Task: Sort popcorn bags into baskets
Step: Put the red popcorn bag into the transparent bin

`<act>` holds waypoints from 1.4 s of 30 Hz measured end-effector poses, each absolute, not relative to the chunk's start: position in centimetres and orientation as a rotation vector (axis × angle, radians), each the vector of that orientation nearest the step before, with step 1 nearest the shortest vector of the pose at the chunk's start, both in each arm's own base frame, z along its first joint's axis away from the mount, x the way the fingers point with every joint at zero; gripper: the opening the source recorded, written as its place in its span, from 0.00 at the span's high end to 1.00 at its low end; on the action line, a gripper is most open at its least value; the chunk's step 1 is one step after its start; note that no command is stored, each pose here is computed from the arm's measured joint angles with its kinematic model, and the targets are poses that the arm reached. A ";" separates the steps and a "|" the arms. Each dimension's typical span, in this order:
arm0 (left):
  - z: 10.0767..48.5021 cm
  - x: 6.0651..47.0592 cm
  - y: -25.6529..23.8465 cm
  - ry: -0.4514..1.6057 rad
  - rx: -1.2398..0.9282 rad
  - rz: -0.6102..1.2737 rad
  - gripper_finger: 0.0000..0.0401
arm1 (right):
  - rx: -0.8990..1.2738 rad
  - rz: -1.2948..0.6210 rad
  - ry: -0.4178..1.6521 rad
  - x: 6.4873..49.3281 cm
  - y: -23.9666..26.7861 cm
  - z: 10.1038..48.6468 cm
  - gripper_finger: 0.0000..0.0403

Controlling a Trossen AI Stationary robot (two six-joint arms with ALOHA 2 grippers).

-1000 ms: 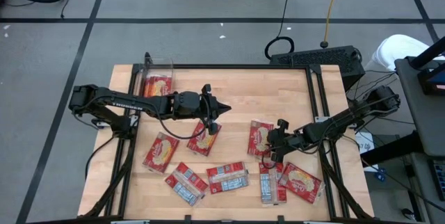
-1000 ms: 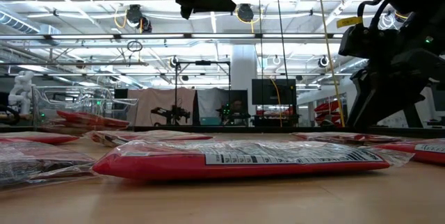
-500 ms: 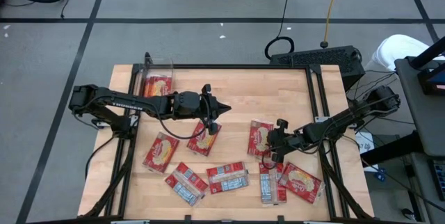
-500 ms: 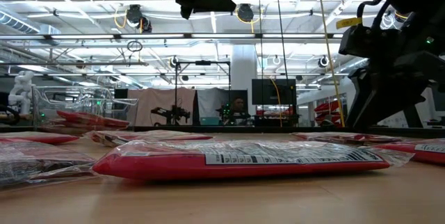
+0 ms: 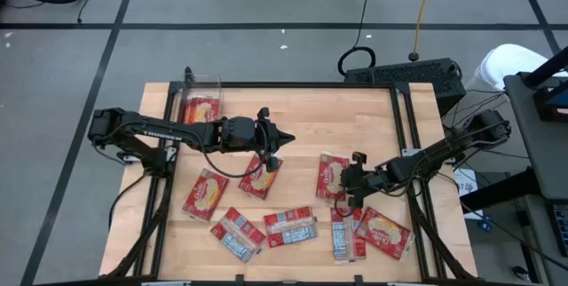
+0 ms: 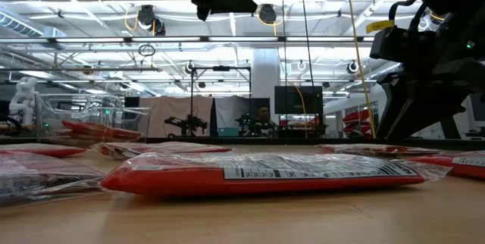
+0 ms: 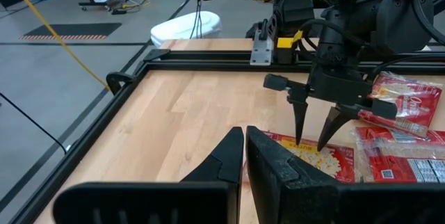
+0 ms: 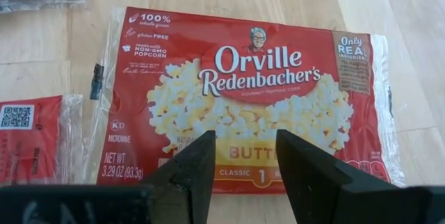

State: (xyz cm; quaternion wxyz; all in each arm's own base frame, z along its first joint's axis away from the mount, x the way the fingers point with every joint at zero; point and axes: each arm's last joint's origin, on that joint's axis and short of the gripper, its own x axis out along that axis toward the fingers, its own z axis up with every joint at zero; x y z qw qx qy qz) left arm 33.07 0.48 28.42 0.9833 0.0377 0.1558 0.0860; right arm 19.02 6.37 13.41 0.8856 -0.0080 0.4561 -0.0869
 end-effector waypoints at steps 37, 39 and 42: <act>28.4 33.1 0.5 0.313 0.076 0.172 0.94 | -0.270 -0.016 0.853 19.9 6.7 14.1 0.64; 28.4 33.1 0.5 0.313 0.076 0.173 0.94 | -0.271 -0.016 0.856 19.9 6.7 14.1 0.64; 28.4 33.1 0.5 0.314 0.076 0.173 0.94 | -0.275 -0.014 0.858 19.9 6.7 14.0 0.64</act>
